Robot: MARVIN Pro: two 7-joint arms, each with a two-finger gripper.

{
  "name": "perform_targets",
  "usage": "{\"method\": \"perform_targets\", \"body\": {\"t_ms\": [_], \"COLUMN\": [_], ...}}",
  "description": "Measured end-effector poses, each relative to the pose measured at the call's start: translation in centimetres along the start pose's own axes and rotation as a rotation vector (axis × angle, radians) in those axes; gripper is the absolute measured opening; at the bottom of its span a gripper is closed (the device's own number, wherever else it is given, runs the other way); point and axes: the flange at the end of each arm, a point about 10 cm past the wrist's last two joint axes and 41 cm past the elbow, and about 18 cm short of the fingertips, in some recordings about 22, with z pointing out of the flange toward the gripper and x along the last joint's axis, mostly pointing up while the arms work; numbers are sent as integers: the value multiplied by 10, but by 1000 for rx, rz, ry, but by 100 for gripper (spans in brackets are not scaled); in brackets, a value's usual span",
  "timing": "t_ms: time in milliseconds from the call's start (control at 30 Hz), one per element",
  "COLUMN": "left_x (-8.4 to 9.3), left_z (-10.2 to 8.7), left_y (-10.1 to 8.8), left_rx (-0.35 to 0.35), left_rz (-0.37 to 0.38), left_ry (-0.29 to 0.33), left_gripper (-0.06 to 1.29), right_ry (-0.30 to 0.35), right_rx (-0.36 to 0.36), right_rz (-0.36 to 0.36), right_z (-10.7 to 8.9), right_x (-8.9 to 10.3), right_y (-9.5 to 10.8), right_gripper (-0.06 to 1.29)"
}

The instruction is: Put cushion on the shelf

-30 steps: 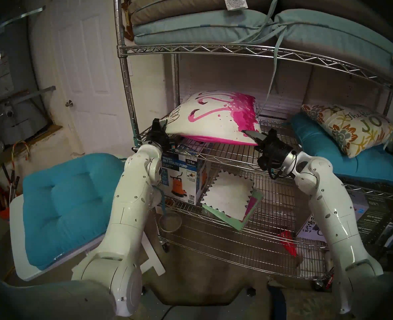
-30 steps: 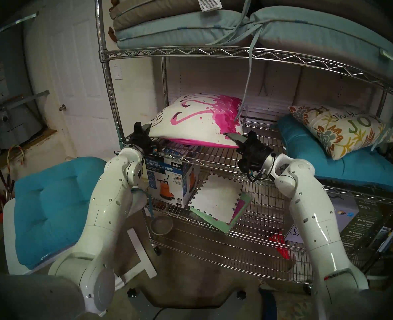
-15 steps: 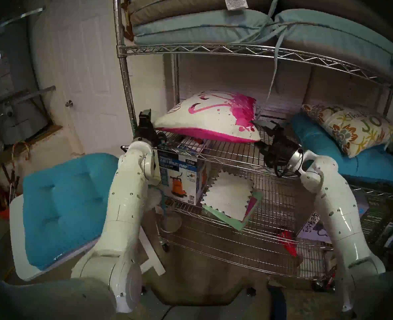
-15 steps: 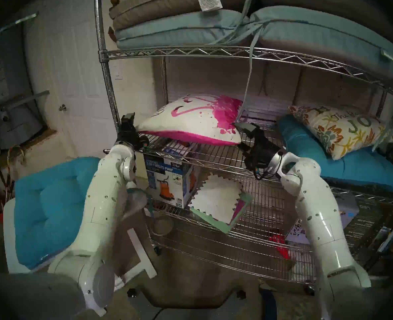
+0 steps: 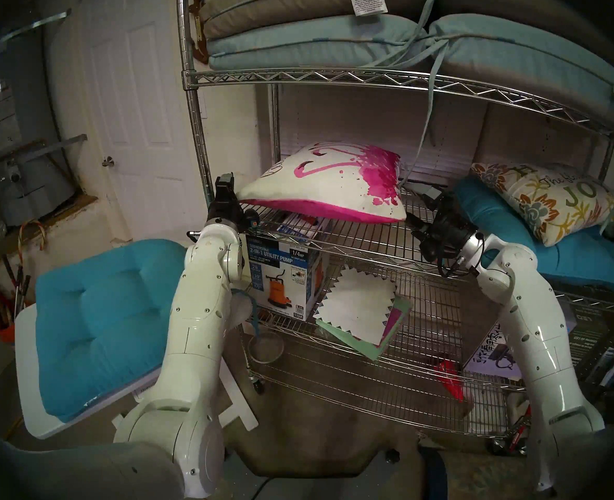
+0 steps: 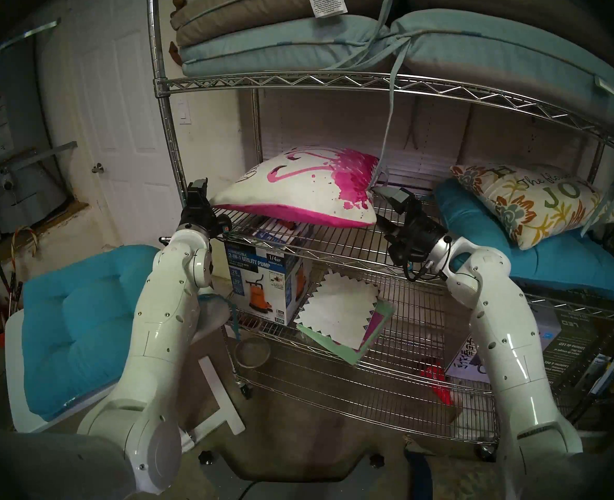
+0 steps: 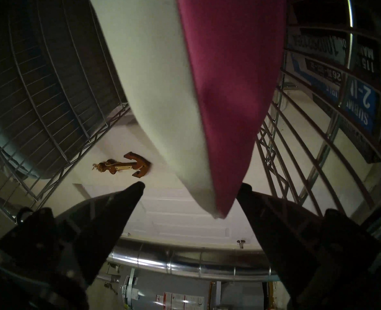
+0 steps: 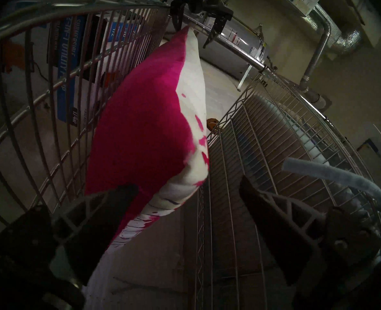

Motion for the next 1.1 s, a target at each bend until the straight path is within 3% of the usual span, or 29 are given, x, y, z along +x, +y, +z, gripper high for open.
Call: {"method": "perform_targets", "body": {"t_ms": [667,1100], "left_x": [7,2], "left_z": [-46,-71], "left_y": [-9,-40], "left_rx": [-25,41], "left_rz": [35,33], "left_ry": [2,-10], "left_gripper": [118,118], "right_ry": [-8,-11], "right_rx": [-15,-74], "right_rz": [-3,-15], "right_z": [-26,-43], "right_x": [18,33], "right_y": [31,68], "right_gripper": [123,123]}}
